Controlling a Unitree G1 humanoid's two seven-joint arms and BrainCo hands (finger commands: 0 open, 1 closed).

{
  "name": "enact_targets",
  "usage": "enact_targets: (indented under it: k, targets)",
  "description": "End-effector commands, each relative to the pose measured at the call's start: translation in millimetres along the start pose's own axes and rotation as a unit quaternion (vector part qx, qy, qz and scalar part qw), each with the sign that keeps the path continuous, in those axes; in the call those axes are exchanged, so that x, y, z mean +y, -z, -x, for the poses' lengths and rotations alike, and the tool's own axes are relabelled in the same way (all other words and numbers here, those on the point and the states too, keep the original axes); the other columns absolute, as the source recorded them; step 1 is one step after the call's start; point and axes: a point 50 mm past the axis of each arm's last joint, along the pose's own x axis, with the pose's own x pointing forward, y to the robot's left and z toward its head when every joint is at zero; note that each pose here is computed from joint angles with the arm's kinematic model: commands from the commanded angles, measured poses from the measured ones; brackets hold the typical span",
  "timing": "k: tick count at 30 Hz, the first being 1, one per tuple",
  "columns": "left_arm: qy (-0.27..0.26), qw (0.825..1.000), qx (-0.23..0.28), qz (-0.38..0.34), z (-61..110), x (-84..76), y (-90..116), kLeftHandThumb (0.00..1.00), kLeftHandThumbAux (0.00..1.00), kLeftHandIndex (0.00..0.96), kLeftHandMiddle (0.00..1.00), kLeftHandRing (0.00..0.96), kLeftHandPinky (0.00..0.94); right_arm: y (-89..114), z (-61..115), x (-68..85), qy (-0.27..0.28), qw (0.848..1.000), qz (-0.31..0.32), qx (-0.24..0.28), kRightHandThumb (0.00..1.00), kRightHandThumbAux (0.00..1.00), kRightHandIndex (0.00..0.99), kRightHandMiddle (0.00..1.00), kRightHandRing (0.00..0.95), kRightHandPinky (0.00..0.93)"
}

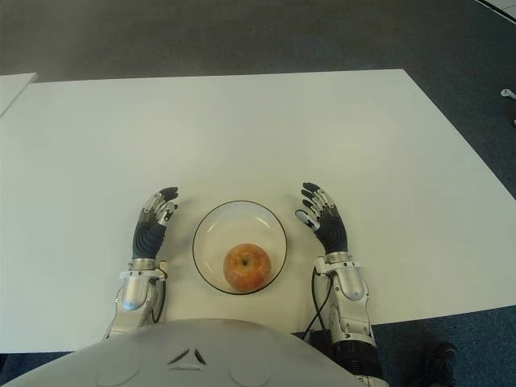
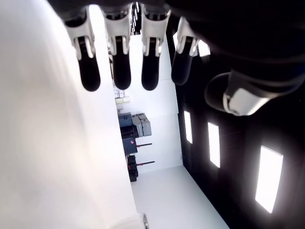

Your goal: Put the apples into the plate.

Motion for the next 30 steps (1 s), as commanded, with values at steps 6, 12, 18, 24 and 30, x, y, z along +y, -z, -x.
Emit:
enact_targets:
  k: [6, 12, 18, 24, 30]
  targets:
    - [0.010, 0.997, 0.066, 0.038, 15.8, -1.1, 15, 0.084, 0.479, 0.211, 0.251, 0.279, 0.340, 26, 17.3, 5.1, 0.004, 0.997, -0.021, 0.073, 0.195, 0.601, 0.141, 0.166, 0.126, 0.141]
    - [0.004, 0.997, 0.066, 0.027, 18.6, 1.1, 13, 0.072, 0.489, 0.167, 0.238, 0.274, 0.319, 25, 18.0, 7.0, 0.002, 0.997, -0.023, 0.078, 0.190, 0.617, 0.127, 0.164, 0.126, 0.151]
    - [-0.011, 0.997, 0.078, 0.022, 24.6, 2.2, 19, 0.050, 0.475, 0.166, 0.210, 0.230, 0.265, 26, 18.1, 8.1, 0.002, 0.996, -0.028, 0.079, 0.204, 0.636, 0.104, 0.161, 0.135, 0.169]
    - [-0.023, 0.997, 0.071, 0.024, 23.8, 2.8, 19, 0.034, 0.460, 0.178, 0.195, 0.202, 0.244, 26, 18.9, 9.0, 0.004, 0.997, -0.031, 0.076, 0.215, 0.642, 0.089, 0.151, 0.128, 0.161]
    - [-0.027, 0.997, 0.072, 0.017, 24.0, 4.3, 20, 0.036, 0.478, 0.172, 0.184, 0.199, 0.250, 26, 19.9, 9.8, 0.010, 0.997, -0.029, 0.076, 0.215, 0.631, 0.088, 0.143, 0.118, 0.152]
